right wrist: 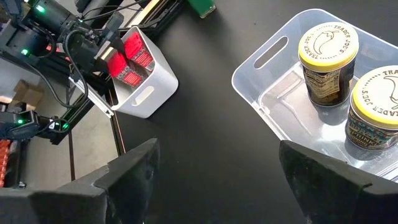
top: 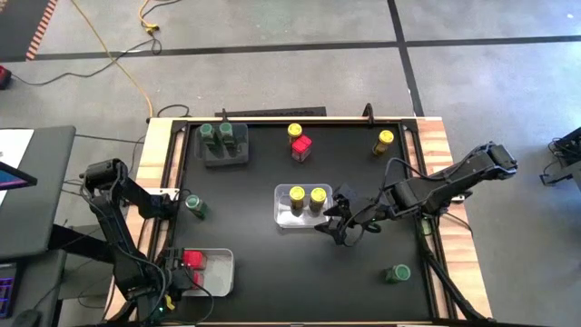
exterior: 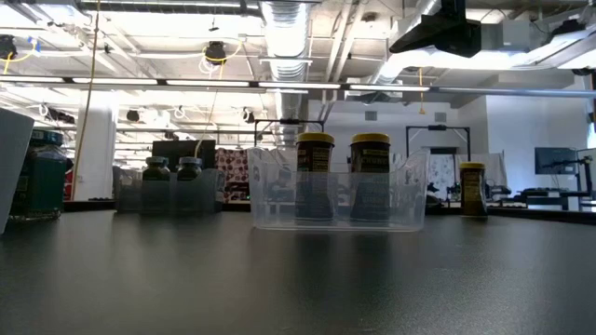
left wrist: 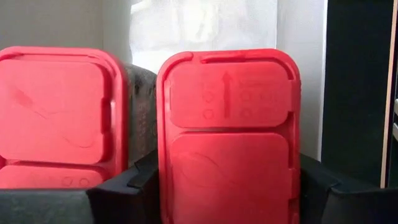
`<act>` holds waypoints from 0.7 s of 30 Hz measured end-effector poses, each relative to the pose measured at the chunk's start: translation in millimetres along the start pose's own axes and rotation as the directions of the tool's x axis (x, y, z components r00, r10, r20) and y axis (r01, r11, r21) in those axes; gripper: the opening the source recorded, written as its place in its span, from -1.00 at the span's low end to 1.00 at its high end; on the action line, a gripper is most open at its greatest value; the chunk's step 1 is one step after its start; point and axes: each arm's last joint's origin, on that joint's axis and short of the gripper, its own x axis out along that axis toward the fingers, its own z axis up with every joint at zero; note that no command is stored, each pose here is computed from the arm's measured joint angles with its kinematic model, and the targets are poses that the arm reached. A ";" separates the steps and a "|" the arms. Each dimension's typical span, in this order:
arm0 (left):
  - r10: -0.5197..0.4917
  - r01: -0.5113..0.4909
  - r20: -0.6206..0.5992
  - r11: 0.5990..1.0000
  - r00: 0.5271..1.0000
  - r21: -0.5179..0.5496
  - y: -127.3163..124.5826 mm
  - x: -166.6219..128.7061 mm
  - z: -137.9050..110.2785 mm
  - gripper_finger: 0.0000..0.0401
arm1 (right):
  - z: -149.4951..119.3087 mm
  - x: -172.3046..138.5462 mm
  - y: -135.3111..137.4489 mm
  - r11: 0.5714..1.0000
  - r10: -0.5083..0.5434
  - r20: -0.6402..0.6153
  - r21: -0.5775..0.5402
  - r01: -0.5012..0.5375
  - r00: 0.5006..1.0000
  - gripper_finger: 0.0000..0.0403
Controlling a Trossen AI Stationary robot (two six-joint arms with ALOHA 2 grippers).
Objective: Sort spices by type
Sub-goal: Put the red seasoning can into the gray bin
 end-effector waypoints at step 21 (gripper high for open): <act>-0.012 0.012 -0.020 1.000 1.000 -0.002 -2.1 -4.4 1.5 0.43 | 0.0 0.0 0.0 1.000 0.000 0.000 0.000 0.000 1.000 0.77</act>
